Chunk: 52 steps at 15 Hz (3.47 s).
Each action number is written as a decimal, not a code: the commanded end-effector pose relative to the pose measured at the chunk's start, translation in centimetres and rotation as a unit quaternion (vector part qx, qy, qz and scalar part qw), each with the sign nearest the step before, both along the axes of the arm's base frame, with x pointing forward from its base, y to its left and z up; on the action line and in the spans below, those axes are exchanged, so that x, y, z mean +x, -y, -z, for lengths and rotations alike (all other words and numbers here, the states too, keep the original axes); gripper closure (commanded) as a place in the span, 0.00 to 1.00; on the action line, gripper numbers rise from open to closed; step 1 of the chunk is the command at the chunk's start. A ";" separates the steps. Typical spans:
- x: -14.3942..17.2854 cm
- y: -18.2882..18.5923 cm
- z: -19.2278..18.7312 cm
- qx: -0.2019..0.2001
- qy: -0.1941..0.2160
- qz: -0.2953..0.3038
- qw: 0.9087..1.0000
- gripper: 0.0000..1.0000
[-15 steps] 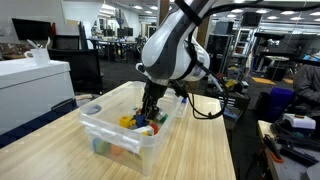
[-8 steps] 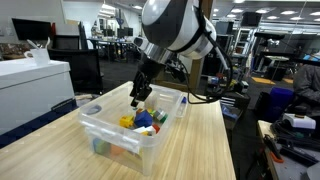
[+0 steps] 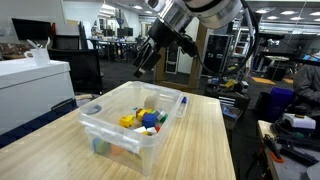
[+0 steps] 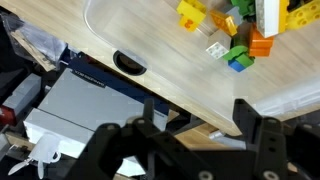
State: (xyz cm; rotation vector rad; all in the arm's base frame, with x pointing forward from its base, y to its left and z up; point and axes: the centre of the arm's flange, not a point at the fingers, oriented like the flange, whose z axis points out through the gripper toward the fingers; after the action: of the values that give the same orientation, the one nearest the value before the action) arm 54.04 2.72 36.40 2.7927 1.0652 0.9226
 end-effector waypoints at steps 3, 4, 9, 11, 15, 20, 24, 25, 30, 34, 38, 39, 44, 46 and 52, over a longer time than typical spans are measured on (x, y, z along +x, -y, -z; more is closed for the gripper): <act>-0.4 0.3 1.4 0.000 -0.017 -0.002 1.000 0.00; -0.4 0.3 2.3 0.004 -0.038 -0.002 0.999 0.00; -0.5 1.2 6.4 -0.007 -0.092 -0.001 0.996 0.00; -0.4 1.7 7.8 -0.014 -0.106 0.004 0.994 0.00; -0.1 2.3 11.8 -0.019 -0.133 -0.003 0.991 0.00; -0.2 2.7 12.6 -0.027 -0.144 -0.008 0.989 0.00; -0.1 2.6 13.2 -0.029 -0.146 0.011 0.989 0.00; -0.1 2.6 13.2 -0.029 -0.146 0.011 0.989 0.00; -0.4 2.5 19.4 -0.058 -0.192 0.006 0.980 0.00; 0.3 0.8 19.9 -0.068 -0.184 -0.039 0.980 0.00; 3.3 -0.3 17.2 -0.054 -0.150 -0.039 0.986 0.25; 3.5 -0.4 17.0 -0.054 -0.146 -0.040 0.987 0.33; 1.7 0.1 17.6 -0.059 -0.145 -0.037 0.987 0.00; 1.1 0.2 18.0 -0.062 -0.149 -0.042 0.986 0.00; 0.2 0.3 18.9 -0.063 -0.164 -0.038 0.984 0.00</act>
State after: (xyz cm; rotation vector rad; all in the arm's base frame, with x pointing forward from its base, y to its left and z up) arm 55.30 2.97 17.92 2.8915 1.2070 0.3766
